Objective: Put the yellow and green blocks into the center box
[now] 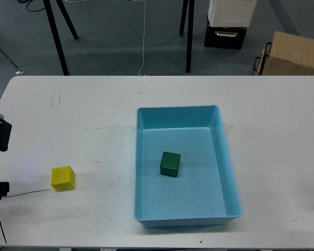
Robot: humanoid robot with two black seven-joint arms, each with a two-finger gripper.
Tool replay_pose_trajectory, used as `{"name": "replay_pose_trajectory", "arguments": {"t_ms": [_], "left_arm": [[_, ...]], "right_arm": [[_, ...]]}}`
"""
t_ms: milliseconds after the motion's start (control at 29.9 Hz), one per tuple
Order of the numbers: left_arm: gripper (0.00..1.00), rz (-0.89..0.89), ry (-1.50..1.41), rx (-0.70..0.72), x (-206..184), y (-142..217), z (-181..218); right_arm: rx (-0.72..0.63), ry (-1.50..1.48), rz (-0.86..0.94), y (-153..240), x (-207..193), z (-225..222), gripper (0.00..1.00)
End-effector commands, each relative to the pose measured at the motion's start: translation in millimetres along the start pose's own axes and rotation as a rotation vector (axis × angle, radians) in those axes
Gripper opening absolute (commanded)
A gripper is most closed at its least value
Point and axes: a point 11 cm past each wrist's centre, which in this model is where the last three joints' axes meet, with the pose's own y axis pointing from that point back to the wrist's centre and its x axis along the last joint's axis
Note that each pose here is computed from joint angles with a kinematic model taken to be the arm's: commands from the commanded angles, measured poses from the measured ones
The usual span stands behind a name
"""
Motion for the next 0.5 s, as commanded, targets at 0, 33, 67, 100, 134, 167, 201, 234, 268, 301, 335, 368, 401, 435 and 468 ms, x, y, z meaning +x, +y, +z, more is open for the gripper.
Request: {"name": "replay_pose_trajectory", "arguments": {"t_ms": [0,33,67,100,134,167,201,234,268,301,335,368,401,435,468], "left_arm": [[1.0,-0.085,-0.087,0.054,-35,-15,11],[1.0,-0.101,-0.109,0.054,-42,-18,16],[1.0,-0.111,-0.131,0.056,-48,-20,22],[1.0,-0.116,-0.153,0.062,-52,-22,26],[1.0,-0.118,-0.178,0.077,-56,-25,30],[1.0,-0.121,-0.2,0.097,-60,-27,32],[1.0,-0.128,-0.225,0.116,-66,-30,34],[1.0,-0.136,-0.255,0.143,-73,-33,35],[1.0,-0.14,-0.283,0.166,-78,-36,36],[1.0,-0.143,-0.315,0.188,-83,-39,37],[1.0,-0.148,-0.355,0.213,-88,-42,38],[1.0,-0.15,-0.391,0.235,-91,-45,38],[1.0,-0.153,-0.436,0.263,-96,-49,38],[1.0,-0.158,-0.477,0.285,-100,-53,38],[1.0,-0.16,-0.506,0.303,-103,-55,39]], "right_arm": [[-0.002,-0.008,-0.02,-2,-6,3,0.92],[-0.003,-0.01,-0.023,-2,-7,4,0.92],[-0.003,-0.012,-0.025,-2,-8,5,0.92],[-0.001,-0.015,-0.027,-2,-8,5,0.92],[-0.001,-0.016,-0.027,-2,-8,5,0.92],[0.001,-0.015,-0.027,-2,-8,5,0.92],[0.001,-0.017,-0.027,-2,-8,5,0.92],[0.002,-0.018,-0.028,-2,-8,5,0.92],[0.002,-0.018,-0.029,-2,-8,5,0.92],[0.002,-0.018,-0.029,-2,-8,5,0.92],[0.002,-0.02,-0.029,-3,-8,6,0.92],[0.002,-0.018,-0.033,-4,-9,5,0.92],[0.003,-0.02,-0.034,-4,-9,5,0.92],[0.003,-0.02,-0.036,-5,-9,5,0.92],[0.003,-0.02,-0.039,-5,-10,6,0.92]]}}
